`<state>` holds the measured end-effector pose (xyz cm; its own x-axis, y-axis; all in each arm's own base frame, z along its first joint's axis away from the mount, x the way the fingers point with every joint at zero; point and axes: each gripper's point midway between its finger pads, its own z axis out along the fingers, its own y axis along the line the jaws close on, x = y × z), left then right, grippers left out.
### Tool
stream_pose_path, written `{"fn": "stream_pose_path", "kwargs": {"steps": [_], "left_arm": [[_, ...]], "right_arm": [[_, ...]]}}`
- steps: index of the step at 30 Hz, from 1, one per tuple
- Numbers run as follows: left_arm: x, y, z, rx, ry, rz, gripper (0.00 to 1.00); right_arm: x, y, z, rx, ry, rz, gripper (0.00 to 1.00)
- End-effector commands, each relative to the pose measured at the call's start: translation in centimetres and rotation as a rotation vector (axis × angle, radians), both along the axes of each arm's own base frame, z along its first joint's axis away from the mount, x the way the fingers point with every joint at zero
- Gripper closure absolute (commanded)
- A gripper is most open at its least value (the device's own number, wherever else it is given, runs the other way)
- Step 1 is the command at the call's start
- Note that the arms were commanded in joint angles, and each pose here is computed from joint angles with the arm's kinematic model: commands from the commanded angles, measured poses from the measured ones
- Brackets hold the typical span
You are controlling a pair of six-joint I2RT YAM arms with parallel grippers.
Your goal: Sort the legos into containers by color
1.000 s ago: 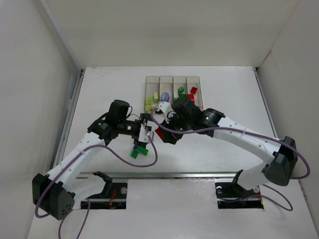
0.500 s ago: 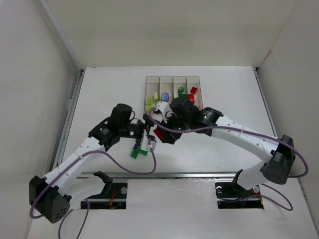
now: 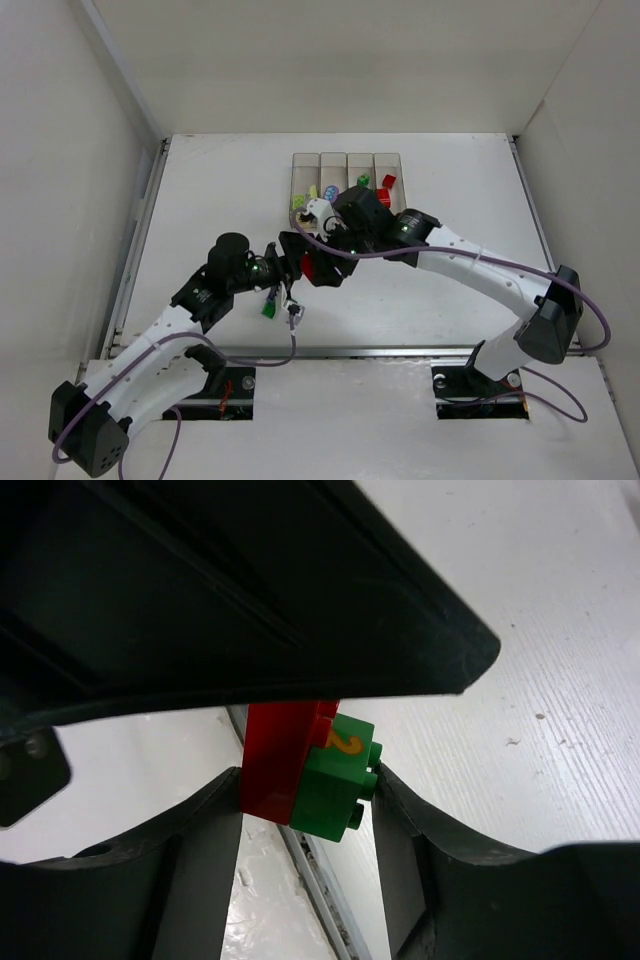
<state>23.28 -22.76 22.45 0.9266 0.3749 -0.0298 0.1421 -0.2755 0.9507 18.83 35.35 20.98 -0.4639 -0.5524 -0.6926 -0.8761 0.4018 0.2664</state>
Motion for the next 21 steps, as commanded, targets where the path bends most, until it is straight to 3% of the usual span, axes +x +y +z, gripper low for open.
{"fn": "stream_pose_path", "kwargs": {"steps": [1, 6, 10, 12, 14, 15, 21], "left_arm": [[-0.6, -0.6, 0.8, 0.021, -0.157, -0.077, 0.38], [-2.2, -0.4, 0.2, 0.07, -0.175, -0.144, 0.5], [-3.5, 0.0, -0.2, 0.094, -0.253, -0.181, 0.71], [-3.5, 0.1, 0.3, 0.072, -0.243, -0.168, 0.71], [-3.7, 0.1, -0.2, 0.069, -0.225, -0.174, 0.66], [-3.7, 0.1, -0.2, 0.069, -0.225, -0.174, 0.57], [-3.7, -0.1, 0.4, 0.063, -0.265, -0.188, 0.34]], "right_arm": [[-0.6, 1.4, 2.0, 0.062, 0.012, 0.03, 1.0], [-0.5, 1.3, 1.6, 0.051, 0.019, 0.016, 1.0], [0.2, 1.2, 2.0, 0.077, 0.036, -0.01, 1.0], [0.3, 0.9, 1.8, 0.084, 0.066, -0.012, 1.0], [0.9, 0.8, 2.0, 0.099, 0.073, -0.027, 1.0], [1.4, 0.7, 1.7, 0.092, 0.078, -0.04, 1.0], [1.8, 1.1, 2.0, 0.095, 0.076, -0.04, 1.0]]}}
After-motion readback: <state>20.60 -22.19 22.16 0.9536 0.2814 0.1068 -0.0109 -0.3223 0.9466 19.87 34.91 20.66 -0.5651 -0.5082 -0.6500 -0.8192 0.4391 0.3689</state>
